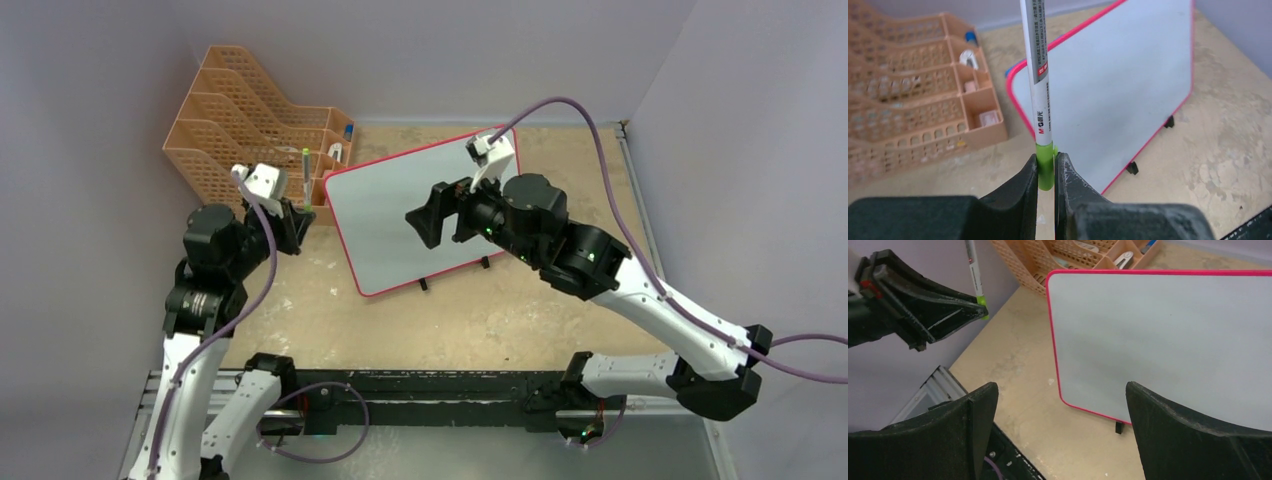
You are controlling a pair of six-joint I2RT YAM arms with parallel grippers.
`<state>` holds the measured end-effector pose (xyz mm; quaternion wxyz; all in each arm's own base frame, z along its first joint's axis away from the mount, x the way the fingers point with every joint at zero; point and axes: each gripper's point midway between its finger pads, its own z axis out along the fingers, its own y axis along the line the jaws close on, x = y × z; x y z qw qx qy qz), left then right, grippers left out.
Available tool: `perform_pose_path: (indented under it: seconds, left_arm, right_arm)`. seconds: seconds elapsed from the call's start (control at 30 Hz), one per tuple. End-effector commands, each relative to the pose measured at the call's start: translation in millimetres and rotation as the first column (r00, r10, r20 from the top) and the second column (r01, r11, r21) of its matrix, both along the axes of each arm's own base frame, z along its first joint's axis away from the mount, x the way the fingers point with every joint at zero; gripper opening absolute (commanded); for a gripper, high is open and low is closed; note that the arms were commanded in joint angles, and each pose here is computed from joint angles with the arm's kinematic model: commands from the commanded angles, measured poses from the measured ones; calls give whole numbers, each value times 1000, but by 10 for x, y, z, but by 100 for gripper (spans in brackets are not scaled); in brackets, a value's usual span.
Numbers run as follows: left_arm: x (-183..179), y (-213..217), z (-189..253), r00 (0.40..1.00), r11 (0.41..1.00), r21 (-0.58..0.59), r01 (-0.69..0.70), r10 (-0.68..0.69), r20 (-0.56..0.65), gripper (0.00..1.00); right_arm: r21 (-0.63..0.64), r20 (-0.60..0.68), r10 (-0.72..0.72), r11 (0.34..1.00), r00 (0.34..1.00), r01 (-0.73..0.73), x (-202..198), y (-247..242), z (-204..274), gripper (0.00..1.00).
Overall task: Write a sentence on the whiteboard
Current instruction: Open the whiteboard marker at the center of the board.
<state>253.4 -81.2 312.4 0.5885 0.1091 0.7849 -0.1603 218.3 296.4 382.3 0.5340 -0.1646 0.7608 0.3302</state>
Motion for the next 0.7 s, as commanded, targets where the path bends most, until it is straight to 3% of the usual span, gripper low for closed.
perform_pose_path:
  seconds: [0.0, 0.2, 0.67]
  left_arm:
    - [-218, -359, 230, 942, 961, 104, 256, -272, 195, 0]
    - [-416, -643, 102, 860, 887, 166, 432, -460, 222, 0]
    - [-340, -923, -111, 806, 782, 404, 474, -571, 159, 0]
  right_arm:
    - [37, -40, 133, 991, 990, -131, -143, 273, 129, 99]
    - [-34, -66, 203, 978, 977, -205, -108, 513, 118, 99]
    - [-44, -141, 356, 930, 924, -365, -26, 677, 139, 94]
